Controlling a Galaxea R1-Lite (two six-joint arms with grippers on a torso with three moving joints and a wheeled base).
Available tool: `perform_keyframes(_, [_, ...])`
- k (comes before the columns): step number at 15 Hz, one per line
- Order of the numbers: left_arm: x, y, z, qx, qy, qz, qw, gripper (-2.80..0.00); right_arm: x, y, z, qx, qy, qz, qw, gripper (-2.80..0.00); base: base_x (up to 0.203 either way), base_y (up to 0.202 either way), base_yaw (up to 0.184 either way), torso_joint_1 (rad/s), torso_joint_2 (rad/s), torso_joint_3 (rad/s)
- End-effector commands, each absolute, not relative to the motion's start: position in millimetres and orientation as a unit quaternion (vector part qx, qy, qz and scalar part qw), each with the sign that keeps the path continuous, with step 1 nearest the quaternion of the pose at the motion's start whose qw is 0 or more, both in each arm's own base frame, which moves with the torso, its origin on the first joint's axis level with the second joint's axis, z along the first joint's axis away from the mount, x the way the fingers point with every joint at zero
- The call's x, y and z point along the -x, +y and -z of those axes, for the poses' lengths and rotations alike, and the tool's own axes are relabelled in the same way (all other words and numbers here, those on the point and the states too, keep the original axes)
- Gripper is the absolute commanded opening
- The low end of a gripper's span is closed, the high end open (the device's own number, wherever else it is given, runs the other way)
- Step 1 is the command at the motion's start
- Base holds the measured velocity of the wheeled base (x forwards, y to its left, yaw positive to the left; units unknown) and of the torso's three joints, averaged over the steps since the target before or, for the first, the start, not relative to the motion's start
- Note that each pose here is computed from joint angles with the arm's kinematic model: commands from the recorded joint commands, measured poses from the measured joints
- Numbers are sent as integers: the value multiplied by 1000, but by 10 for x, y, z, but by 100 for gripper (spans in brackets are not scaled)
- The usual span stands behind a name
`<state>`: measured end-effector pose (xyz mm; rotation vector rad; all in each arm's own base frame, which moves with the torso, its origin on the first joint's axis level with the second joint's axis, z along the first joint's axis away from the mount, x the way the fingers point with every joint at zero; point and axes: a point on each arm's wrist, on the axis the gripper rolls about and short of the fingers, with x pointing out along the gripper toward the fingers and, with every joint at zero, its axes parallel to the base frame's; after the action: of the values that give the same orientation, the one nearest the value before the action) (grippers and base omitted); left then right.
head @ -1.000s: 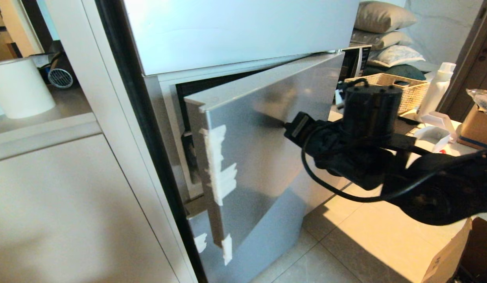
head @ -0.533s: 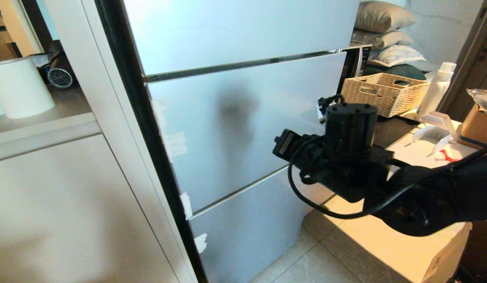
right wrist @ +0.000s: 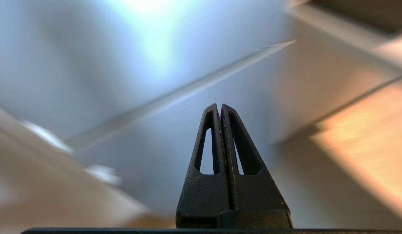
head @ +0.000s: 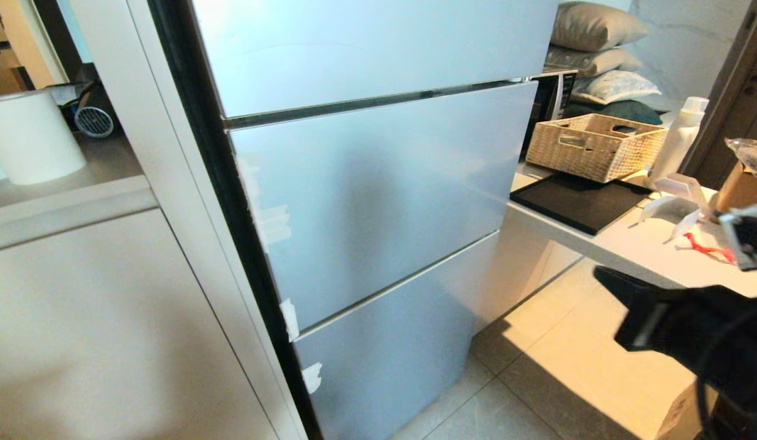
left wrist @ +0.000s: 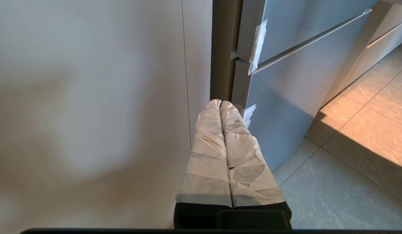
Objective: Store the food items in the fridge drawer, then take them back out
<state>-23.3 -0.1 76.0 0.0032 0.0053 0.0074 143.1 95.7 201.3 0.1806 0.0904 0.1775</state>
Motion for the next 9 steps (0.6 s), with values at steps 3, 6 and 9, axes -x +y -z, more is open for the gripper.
perform_keyframes(3, [233, -1, -759, -2, 3, -4, 1000, -280, -464, 56, -1732, -26, -34, -12, 999, -280, 0, 0, 0, 0, 0, 0])
perform_keyframes(6, [233, -1, -759, -2, 3, -4, 1000, -280, -27, -5, -1212, 12, 9, -29, 999, -280, 0, 0, 0, 0, 0, 0])
perform_keyframes(9, [233, -1, -759, -2, 3, -4, 1000, -280, 172, 3, -894, 27, 7, -17, 999, -280, 0, 0, 0, 0, 0, 0])
